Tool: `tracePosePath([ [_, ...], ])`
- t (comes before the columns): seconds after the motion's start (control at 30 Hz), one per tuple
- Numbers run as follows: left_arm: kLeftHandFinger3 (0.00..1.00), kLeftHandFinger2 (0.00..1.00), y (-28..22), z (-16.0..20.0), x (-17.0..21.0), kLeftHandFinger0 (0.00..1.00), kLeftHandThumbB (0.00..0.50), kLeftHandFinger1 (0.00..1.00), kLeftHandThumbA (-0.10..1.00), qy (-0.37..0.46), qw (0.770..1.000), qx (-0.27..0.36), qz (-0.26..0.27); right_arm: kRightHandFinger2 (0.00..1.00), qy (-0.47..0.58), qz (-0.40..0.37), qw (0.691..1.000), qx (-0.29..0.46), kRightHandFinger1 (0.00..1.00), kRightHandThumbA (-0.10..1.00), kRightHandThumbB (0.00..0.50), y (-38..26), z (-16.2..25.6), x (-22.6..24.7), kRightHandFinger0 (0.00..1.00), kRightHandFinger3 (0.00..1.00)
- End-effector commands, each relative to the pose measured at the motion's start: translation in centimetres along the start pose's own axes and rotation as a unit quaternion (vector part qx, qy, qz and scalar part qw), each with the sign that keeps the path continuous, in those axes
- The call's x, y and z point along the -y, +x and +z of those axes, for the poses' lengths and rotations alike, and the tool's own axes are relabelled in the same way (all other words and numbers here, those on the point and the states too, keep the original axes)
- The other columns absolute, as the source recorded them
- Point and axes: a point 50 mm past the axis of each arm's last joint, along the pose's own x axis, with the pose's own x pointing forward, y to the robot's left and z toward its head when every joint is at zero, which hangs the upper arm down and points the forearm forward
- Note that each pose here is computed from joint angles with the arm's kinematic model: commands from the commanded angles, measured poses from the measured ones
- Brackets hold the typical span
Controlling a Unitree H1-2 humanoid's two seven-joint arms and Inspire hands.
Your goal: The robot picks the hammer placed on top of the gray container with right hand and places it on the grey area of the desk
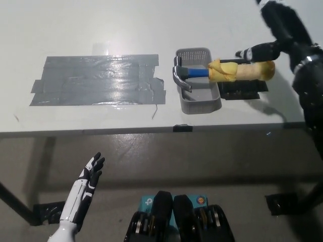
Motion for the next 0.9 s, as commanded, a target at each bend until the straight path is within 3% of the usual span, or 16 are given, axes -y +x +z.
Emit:
tracePosePath([
  [0.0, 1.0, 1.0, -0.1, 1.1, -0.7, 1.0, 0.118, 1.0, 1.0, 0.013, 0.999, 0.031, 0.0, 1.0, -0.049, 0.048, 0.997, -0.028, 1.0, 1.0, 0.387, 2.1, 1.1, 2.6, 1.0, 1.0],
  [0.13, 1.0, 1.0, 0.1, 1.1, -0.7, 1.0, 0.117, 1.0, 1.0, 0.014, 0.999, 0.034, 0.0, 1.0, -0.044, 0.1, 0.994, -0.027, 1.0, 1.0, 0.393, 3.3, 1.0, 2.6, 1.0, 1.0],
  [0.23, 1.0, 1.0, 0.1, 1.1, -0.8, 1.0, 0.125, 1.0, 1.0, 0.016, 0.999, 0.034, 0.001, 1.0, -0.052, 0.13, 0.99, -0.03, 1.0, 1.0, 0.45, 4.5, 1.1, 2.2, 1.0, 1.0],
  [0.3, 1.0, 1.0, 0.1, 1.1, -0.7, 1.0, 0.125, 1.0, 1.0, 0.015, 0.999, 0.035, 0.002, 1.0, -0.048, 0.143, 0.988, -0.037, 1.0, 1.0, 0.459, 5.2, 1.1, 2.0, 1.0, 1.0],
  [0.87, 1.0, 1.0, 0.2, 1.5, -1.0, 1.0, 0.114, 1.0, 1.0, 0.017, 0.999, 0.035, 0.004, 1.0, -0.081, 0.192, 0.976, -0.07, 1.0, 1.0, 0.459, 7.8, 1.1, -1.1, 1.0, 1.0],
])
